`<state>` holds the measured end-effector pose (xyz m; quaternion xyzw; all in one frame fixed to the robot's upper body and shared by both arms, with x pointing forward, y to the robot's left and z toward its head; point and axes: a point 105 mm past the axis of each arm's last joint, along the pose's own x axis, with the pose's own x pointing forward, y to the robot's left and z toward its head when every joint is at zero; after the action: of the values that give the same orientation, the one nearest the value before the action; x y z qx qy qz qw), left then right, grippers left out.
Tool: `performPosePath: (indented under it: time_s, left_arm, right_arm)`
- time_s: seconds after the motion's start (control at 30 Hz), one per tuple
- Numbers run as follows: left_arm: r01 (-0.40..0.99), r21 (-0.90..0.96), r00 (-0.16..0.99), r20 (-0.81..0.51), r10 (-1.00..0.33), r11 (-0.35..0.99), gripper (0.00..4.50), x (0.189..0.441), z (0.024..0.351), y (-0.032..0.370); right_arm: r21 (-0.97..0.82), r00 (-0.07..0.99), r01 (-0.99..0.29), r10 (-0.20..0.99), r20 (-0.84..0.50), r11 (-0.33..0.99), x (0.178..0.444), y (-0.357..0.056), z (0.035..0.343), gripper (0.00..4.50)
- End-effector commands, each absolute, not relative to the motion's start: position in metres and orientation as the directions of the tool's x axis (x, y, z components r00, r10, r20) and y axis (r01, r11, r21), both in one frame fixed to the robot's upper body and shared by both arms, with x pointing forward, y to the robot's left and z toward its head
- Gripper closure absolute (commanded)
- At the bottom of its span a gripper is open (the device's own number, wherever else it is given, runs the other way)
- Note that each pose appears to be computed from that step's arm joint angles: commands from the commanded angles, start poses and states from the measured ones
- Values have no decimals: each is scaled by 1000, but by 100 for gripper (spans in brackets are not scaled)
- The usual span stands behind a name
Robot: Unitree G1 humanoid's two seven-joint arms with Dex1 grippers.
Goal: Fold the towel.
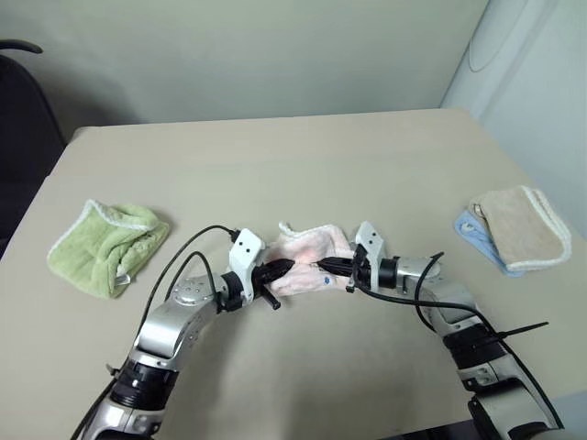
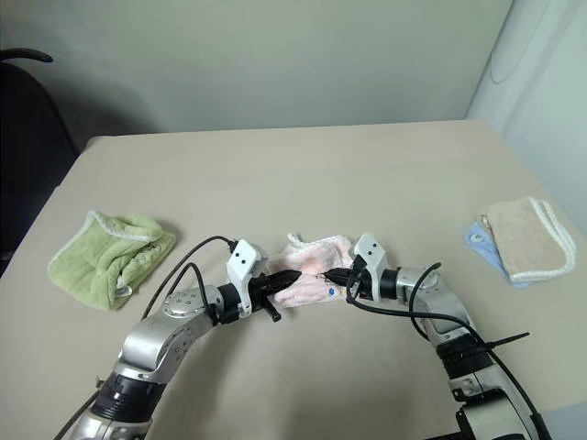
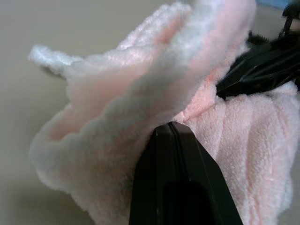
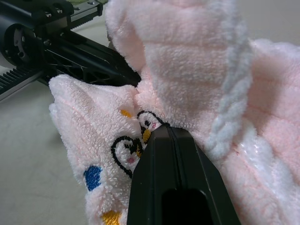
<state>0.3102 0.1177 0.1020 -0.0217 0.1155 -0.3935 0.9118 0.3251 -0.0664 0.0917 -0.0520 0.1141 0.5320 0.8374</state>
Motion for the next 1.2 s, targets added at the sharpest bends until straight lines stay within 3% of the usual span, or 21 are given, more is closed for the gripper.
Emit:
performPosePath:
  time_s: [0.03, 0.1, 0.17, 0.37, 0.6, 0.83, 1.03, 1.2]
  left_arm:
    - [701, -236, 697, 29, -716, 673, 449, 303, 155, 130]
    - [669, -320, 729, 109, -676, 670, 449, 298, 175, 148]
    - [630, -363, 759, 99, -644, 686, 449, 290, 177, 167]
    - [544, -496, 756, -61, -652, 677, 247, 270, 152, 190]
    - [519, -645, 664, -109, -740, 561, 3, 270, 132, 154]
    - [428, -677, 602, -280, -748, 598, 3, 284, 93, 125]
    - [417, -723, 588, -248, -770, 551, 3, 307, 91, 93]
    - [413, -727, 550, -281, -786, 549, 3, 312, 84, 73]
  right_arm:
    - [10, 451, -889, 878, -161, 459, 329, -82, 122, 450]
    - [4, 467, -883, 878, -109, 470, 330, -89, 141, 450]
    - [-9, 492, -870, 868, -62, 492, 334, -97, 160, 450]
    - [-54, 560, -828, 829, -11, 558, 353, -116, 187, 450]
    - [-57, 558, -829, 830, -4, 557, 361, -111, 186, 450]
    - [-58, 568, -821, 823, 28, 568, 363, -107, 189, 450]
    - [-57, 592, -803, 805, 48, 594, 364, -110, 193, 450]
    - [-59, 601, -795, 797, 60, 604, 365, -110, 196, 450]
